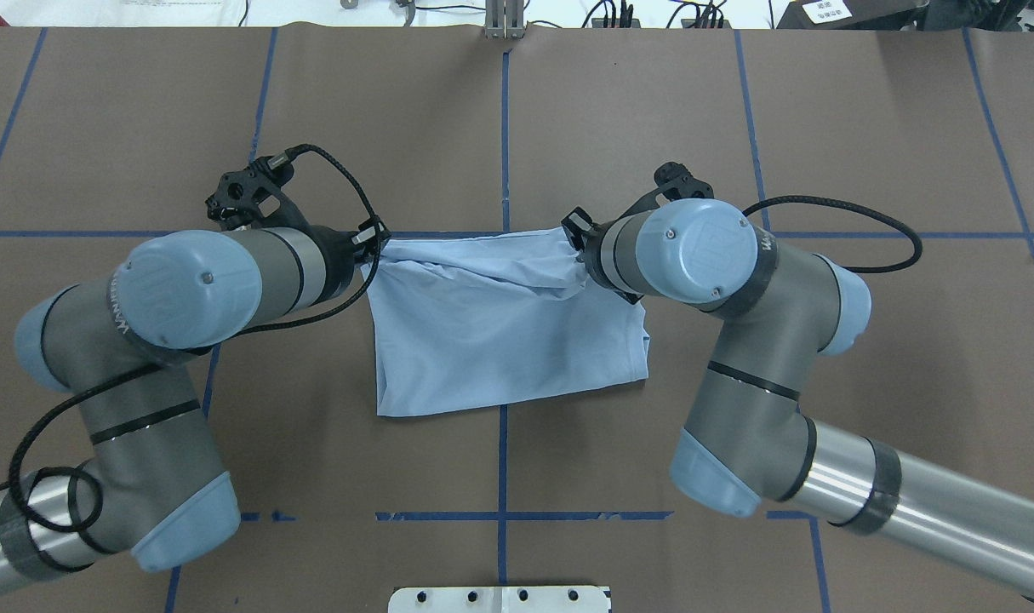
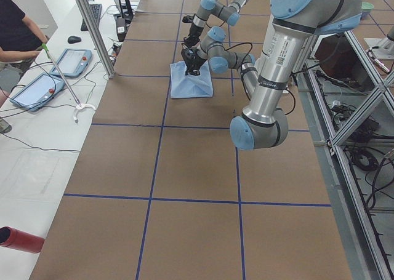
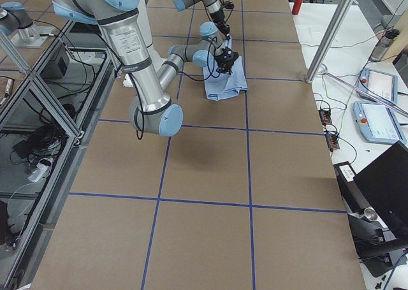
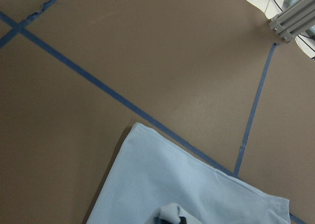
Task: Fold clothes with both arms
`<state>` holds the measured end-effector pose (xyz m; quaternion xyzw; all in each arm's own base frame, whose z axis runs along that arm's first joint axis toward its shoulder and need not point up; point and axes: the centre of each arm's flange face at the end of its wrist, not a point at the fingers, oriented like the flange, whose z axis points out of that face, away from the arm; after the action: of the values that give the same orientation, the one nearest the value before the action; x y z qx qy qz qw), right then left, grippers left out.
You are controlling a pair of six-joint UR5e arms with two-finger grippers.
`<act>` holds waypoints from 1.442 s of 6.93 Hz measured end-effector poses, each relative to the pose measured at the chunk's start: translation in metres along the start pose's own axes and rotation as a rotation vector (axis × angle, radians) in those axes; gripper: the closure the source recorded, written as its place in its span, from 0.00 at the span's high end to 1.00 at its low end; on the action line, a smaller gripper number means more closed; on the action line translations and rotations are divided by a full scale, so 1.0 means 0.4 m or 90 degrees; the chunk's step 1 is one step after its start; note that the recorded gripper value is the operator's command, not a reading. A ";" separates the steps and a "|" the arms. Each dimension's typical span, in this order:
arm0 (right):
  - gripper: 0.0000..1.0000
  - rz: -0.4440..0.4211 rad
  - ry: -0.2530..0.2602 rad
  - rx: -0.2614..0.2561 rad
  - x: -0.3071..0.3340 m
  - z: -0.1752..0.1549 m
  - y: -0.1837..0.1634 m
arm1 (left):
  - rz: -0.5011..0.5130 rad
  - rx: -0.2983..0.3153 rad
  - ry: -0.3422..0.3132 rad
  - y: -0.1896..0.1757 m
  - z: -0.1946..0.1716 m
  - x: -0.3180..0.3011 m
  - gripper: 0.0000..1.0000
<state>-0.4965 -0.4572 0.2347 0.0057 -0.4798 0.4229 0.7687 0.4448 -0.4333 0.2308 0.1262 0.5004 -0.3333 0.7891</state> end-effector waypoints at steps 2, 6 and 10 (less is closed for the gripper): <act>1.00 -0.053 0.003 -0.027 -0.092 0.179 -0.112 | 0.048 0.048 0.009 -0.131 0.211 0.003 0.92; 1.00 -0.251 0.000 -0.047 -0.184 0.199 -0.457 | 0.155 0.084 0.045 -0.345 0.283 -0.013 1.00; 1.00 -0.417 0.094 -0.091 0.181 -0.016 -1.036 | 0.458 -0.085 0.023 -0.749 -0.014 -0.449 1.00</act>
<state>-0.2068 -0.6740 0.4497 0.0752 -0.4242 0.1183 0.8946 0.1957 -0.5822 0.4255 0.2479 0.4583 0.0013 0.8535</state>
